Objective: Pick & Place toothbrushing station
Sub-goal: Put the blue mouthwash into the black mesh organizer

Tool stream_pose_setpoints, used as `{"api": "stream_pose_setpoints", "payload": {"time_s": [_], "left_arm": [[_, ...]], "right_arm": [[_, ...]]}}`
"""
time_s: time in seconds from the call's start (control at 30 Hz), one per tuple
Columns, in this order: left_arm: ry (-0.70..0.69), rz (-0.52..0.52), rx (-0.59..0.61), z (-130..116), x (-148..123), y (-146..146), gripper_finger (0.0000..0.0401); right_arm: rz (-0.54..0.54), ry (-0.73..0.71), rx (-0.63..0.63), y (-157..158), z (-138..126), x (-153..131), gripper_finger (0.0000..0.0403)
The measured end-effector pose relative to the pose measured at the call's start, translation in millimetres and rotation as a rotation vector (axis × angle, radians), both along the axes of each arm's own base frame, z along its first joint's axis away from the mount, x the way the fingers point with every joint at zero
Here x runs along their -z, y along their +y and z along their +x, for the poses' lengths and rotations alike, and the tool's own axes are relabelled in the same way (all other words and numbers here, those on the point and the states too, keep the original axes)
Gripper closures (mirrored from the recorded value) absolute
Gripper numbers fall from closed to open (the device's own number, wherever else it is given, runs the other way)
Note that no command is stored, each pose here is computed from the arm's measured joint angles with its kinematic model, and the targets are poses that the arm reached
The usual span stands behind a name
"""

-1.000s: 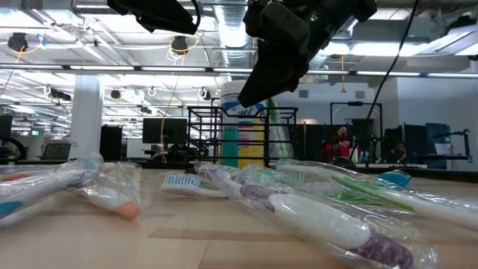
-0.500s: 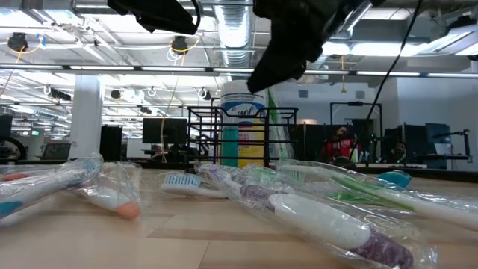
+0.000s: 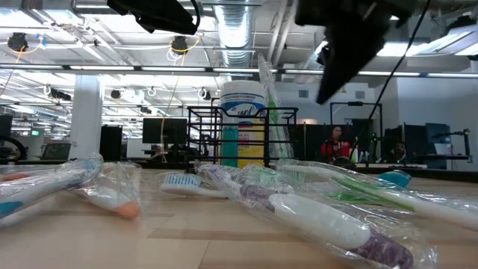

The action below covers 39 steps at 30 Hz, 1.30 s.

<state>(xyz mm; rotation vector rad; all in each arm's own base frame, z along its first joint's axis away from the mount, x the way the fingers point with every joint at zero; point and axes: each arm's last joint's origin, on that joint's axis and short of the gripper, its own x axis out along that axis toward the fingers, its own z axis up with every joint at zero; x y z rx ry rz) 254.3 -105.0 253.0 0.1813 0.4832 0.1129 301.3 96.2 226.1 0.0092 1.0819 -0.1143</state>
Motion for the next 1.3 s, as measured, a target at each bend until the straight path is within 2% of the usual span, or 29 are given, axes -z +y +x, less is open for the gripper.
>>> {"api": "stream_pose_setpoints", "payload": {"time_s": [0.13, 0.47, 0.73, 0.83, 1.03, 1.17, 1.3], "left_arm": [[0.000, -0.001, -0.001, 0, 0, 0, 0.0258], [-0.001, -0.004, -0.002, 0, 0, 0, 0.0258], [-0.001, -0.004, -0.002, 0, 0, 0, 0.0258], [-0.001, -0.003, -0.002, 0, 0, 0, 0.0258], [0.000, -0.002, -0.001, 0, 0, 0, 0.0258], [-0.001, -0.002, -0.002, 0, 0, 0, 0.0258], [-0.001, -0.001, -0.001, 0, 0, 0, 0.0258]], "right_arm": [[-0.025, 0.117, 0.039, -4, -11, 4, 0.0321], [-0.099, 0.300, 0.145, -19, -28, 11, 0.0321], [-0.121, 0.353, 0.171, -24, -36, 22, 0.0321], [-0.103, 0.332, 0.192, -25, -50, 32, 0.0321], [-0.006, 0.137, 0.215, -31, -82, 34, 0.0331], [0.010, 0.123, 0.242, -41, -107, 37, 0.0335], [0.008, 0.125, 0.240, -48, -118, 41, 0.0335]]}}
